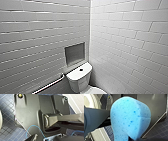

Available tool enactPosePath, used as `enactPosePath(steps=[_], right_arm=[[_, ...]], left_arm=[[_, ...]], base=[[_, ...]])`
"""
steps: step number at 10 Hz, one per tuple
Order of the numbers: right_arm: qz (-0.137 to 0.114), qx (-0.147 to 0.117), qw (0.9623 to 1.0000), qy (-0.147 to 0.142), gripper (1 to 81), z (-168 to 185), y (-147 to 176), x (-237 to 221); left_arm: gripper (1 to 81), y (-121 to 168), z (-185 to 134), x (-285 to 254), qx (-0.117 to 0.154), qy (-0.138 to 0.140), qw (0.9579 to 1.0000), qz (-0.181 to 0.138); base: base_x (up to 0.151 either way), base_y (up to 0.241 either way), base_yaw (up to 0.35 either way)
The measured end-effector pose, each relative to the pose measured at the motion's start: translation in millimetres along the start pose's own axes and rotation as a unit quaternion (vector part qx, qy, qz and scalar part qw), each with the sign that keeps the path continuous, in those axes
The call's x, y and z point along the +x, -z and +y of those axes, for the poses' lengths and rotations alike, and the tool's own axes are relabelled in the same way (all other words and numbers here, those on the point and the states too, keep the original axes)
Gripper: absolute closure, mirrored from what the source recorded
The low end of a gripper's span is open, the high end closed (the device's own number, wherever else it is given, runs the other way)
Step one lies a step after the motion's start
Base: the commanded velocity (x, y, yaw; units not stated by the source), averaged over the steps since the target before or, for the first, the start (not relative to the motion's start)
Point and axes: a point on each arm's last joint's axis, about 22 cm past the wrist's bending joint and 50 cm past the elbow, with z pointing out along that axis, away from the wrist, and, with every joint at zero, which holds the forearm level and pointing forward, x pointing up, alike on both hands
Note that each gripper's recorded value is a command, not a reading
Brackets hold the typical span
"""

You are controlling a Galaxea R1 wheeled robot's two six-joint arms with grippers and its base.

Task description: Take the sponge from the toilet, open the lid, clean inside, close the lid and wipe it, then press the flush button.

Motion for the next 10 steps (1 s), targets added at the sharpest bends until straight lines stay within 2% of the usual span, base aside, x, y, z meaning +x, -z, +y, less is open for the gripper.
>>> enactPosePath(steps=[10], right_arm=[[-0.004,-0.002,1.0,-0.002,81.1,2.6,0.8,-6.2]], left_arm=[[1.0,-0.2,0.6,-1.4,-0.001,0.001,1.0,0.001]], base=[[0.097,0.0,0.0]])
